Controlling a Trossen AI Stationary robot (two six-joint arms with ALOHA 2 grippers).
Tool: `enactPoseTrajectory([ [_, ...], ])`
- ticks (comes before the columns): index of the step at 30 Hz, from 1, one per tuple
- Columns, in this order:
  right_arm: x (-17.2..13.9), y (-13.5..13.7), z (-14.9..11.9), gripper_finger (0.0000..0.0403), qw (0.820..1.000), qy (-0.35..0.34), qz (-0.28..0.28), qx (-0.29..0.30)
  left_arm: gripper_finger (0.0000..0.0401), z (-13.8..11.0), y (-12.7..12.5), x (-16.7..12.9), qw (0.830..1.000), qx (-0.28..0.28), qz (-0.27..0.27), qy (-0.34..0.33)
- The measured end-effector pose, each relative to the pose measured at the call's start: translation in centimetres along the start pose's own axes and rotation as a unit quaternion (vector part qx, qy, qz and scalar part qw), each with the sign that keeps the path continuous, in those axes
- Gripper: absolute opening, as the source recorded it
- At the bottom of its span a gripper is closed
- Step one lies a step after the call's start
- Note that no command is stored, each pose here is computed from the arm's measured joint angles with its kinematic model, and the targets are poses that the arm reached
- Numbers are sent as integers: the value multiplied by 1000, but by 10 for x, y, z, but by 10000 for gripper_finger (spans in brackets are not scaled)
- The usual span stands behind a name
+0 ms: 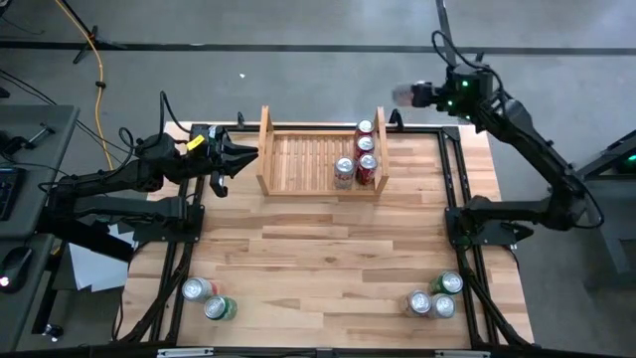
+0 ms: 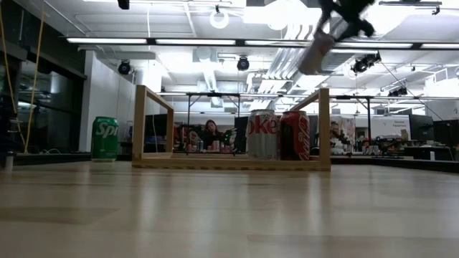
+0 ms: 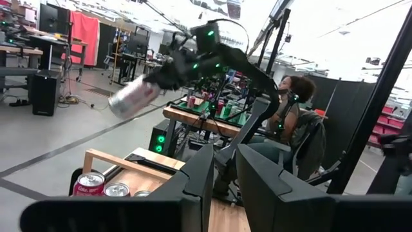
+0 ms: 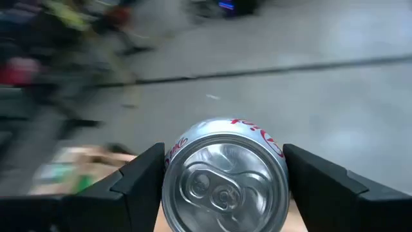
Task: Place canned beverage on shelf
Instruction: Put the top red-silver soda can aligned with the other red-silver soda can on the shelf
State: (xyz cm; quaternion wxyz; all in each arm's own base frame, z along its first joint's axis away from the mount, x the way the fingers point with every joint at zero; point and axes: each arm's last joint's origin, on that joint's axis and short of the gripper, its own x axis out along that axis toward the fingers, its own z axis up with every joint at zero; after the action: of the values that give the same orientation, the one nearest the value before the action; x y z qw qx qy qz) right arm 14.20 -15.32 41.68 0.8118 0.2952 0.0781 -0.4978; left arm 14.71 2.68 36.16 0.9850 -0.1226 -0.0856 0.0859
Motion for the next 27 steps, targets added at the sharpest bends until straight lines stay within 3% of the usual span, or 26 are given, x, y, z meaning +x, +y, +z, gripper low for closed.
enactPoseTrajectory([
  [5,-2,46,4,270,992,8,122,-21,60,0,0,0,1000,0,0,0],
  [9,16,83,-8,270,985,76,142,-58,60,0,0,0,1000,0,0,0],
  [17,77,131,-35,270,966,198,64,-153,60,0,0,0,1000,-4,0,0],
  [27,145,143,-78,270,933,297,7,-204,60,0,0,0,1000,-16,-3,1],
])
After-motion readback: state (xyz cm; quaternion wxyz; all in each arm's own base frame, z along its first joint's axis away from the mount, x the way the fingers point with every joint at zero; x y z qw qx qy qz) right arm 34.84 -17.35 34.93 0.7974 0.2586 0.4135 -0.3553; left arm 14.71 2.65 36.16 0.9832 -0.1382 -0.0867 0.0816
